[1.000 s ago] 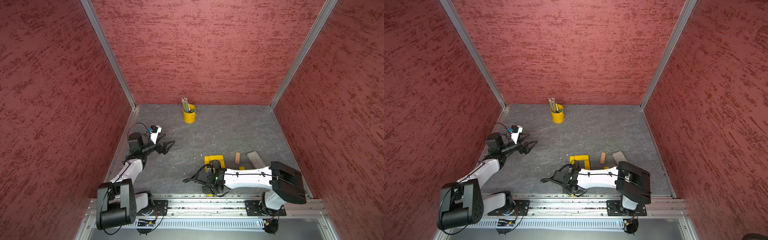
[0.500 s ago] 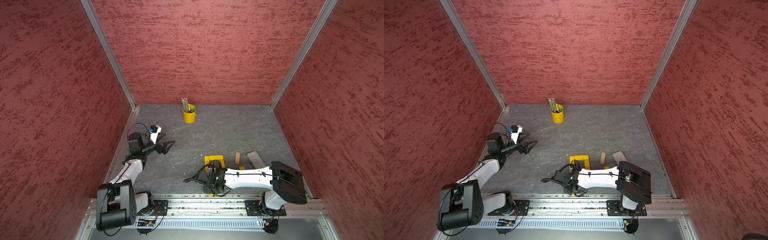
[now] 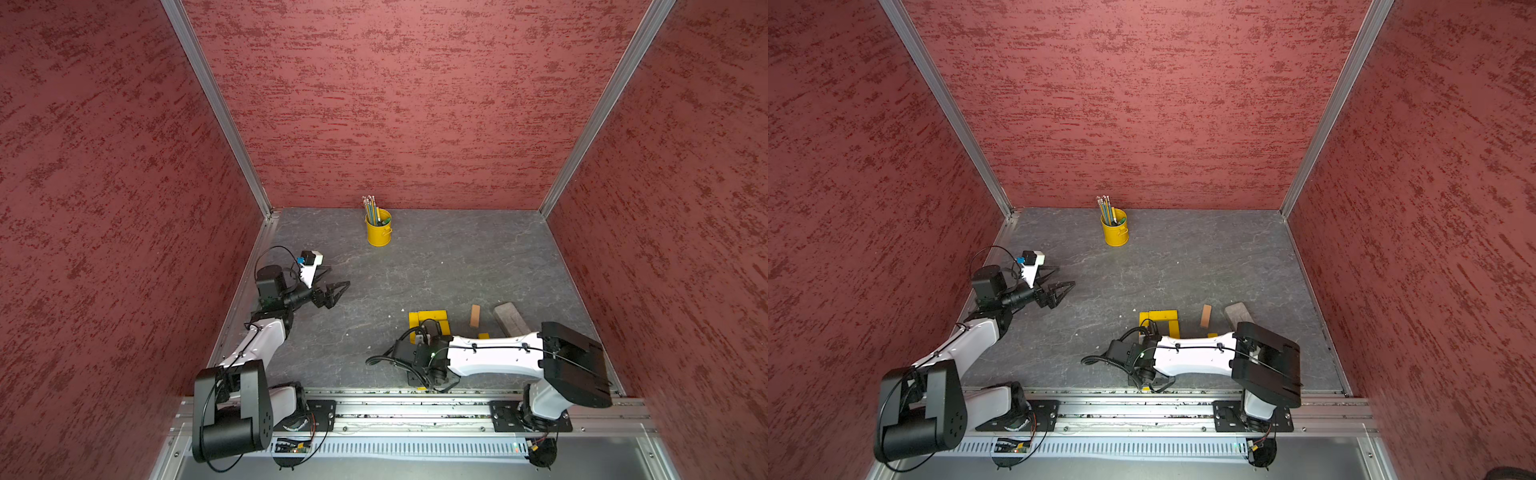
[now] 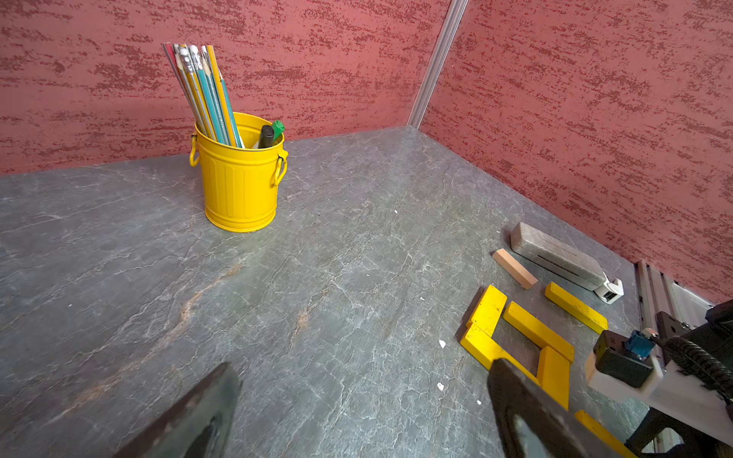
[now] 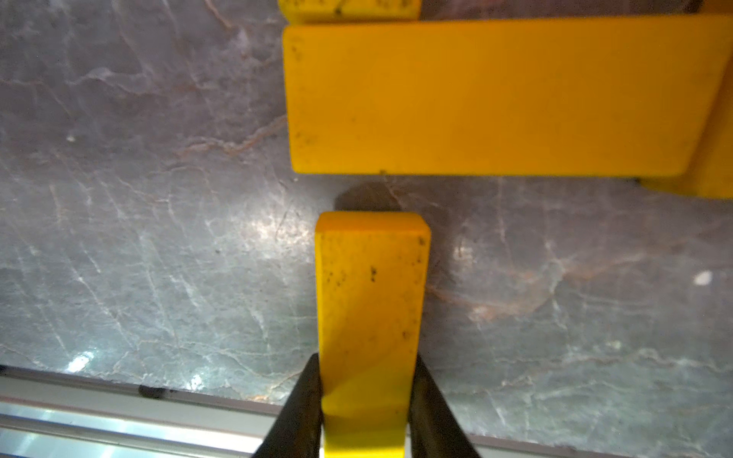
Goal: Assemble the number 8 with building blocks
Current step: Assemble the building block at the center of the board.
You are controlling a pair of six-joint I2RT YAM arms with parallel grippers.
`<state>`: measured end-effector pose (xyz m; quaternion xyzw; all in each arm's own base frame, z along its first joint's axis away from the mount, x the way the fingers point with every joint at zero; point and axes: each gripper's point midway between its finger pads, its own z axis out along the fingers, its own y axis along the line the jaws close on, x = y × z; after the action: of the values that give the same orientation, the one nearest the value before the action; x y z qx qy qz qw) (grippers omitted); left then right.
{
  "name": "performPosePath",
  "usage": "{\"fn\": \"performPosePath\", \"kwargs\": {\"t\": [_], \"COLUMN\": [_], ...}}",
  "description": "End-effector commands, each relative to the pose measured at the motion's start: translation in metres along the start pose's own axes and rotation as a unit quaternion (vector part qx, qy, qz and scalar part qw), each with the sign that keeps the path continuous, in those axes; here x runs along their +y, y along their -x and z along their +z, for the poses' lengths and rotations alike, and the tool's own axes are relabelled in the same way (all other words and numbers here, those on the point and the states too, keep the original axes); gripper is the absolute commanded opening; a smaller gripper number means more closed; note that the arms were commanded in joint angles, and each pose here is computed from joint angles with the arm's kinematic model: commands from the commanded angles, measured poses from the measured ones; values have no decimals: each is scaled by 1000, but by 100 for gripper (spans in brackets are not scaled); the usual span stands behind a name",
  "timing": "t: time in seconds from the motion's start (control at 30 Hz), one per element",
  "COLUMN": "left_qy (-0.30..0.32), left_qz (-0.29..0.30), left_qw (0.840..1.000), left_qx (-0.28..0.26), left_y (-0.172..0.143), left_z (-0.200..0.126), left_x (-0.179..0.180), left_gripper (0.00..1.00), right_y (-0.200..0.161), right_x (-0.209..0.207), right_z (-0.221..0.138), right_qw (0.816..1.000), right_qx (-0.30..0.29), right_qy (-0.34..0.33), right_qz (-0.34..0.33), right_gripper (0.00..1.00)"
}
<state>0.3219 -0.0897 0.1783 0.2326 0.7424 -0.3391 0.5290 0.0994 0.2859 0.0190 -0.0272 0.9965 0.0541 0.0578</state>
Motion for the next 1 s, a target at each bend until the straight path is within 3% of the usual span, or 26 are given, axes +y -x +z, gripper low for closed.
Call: {"fn": "performPosePath", "kwargs": {"t": [0.0, 0.97], "left_qy": [1, 1], "left_qz": [7, 8], "left_qw": [1000, 1000], "left_qx": [-3, -5], "left_y": [-1, 1], "left_z": [-4, -3], "left_x": [-1, -1], "left_gripper": [100, 100], "right_y": [10, 13], "right_x": [-1, 11], "right_z": [1, 5], "right_qw": [1000, 1000], "right_qx": [-19, -17], "right_qy": [-14, -7], "right_qz": [3, 2], "right_gripper": [29, 29]}}
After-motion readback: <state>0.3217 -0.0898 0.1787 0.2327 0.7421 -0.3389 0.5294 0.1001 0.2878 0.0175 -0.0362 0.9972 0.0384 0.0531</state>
